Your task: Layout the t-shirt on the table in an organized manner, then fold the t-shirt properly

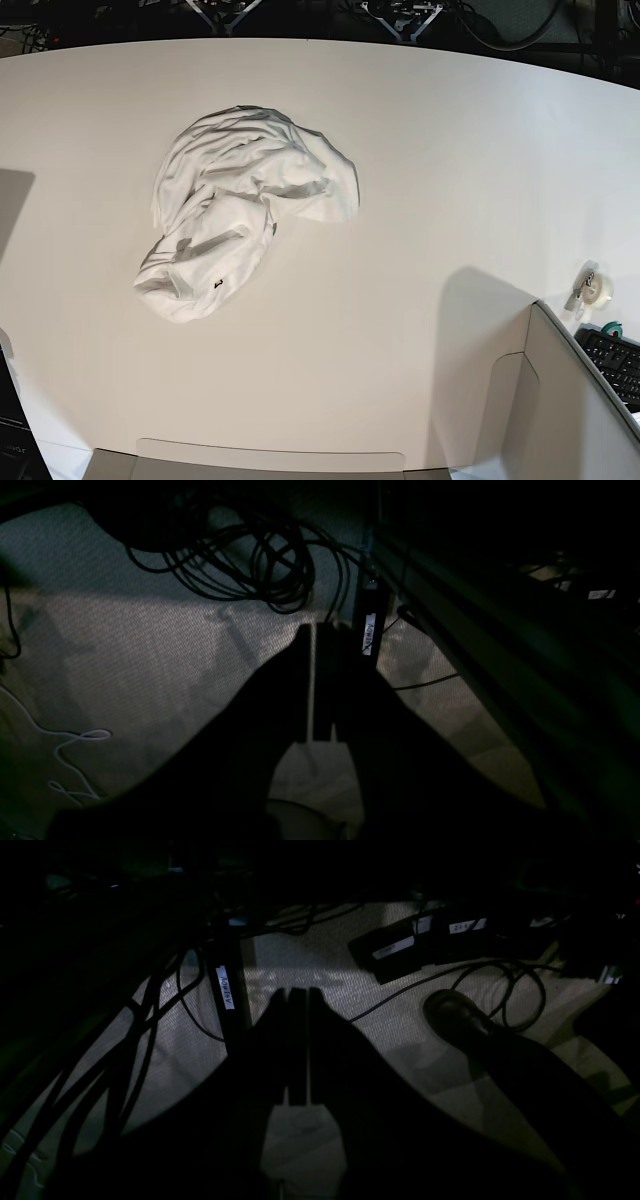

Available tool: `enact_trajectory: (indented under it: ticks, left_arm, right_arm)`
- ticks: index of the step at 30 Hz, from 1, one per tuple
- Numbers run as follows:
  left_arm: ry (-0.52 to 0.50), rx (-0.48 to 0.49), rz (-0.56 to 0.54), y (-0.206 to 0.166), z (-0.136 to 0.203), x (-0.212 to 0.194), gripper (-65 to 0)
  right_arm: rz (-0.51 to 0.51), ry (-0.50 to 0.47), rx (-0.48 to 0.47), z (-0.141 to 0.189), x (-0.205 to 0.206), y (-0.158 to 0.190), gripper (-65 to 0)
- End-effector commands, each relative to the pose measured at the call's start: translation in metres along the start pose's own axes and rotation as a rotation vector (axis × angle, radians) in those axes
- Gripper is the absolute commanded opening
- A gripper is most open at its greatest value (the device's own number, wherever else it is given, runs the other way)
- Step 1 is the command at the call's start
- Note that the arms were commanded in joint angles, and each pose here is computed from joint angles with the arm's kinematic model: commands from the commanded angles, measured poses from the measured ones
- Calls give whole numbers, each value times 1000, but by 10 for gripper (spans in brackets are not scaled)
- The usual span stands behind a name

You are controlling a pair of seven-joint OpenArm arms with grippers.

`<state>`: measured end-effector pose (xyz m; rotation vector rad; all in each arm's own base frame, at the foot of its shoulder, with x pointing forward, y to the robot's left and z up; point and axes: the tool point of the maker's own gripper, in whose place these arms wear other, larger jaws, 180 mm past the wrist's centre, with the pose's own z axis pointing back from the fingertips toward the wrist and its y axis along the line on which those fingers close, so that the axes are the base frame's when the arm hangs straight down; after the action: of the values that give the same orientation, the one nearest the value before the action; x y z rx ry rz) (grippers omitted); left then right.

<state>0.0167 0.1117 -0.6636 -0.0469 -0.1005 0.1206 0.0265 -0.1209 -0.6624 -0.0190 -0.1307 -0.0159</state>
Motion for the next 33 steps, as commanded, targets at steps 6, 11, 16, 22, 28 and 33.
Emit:
enact_trajectory:
  ticks: [6,11,16,22,28,33]
  left_arm:
    - [-14,-3,-10,-1,0,3,-650]
    - [-14,-8,-9,-4,0,3,-650]
    - [-14,-8,-9,-4,0,3,-650]
    - [-14,-8,-9,-4,0,3,-650]
    - [-14,-8,-9,-4,0,3,-650]
    - [-15,-8,-9,-4,0,3,-650]
  right_arm:
    - [4,-8,4,0,1,1,-645]
    - [4,-6,4,0,0,1,-645]
    - [4,-6,4,0,0,1,-645]
    - [3,-3,2,0,-2,0,-645]
    - [1,-2,1,1,-3,0,-645]
    - [1,-2,1,1,-3,0,-645]
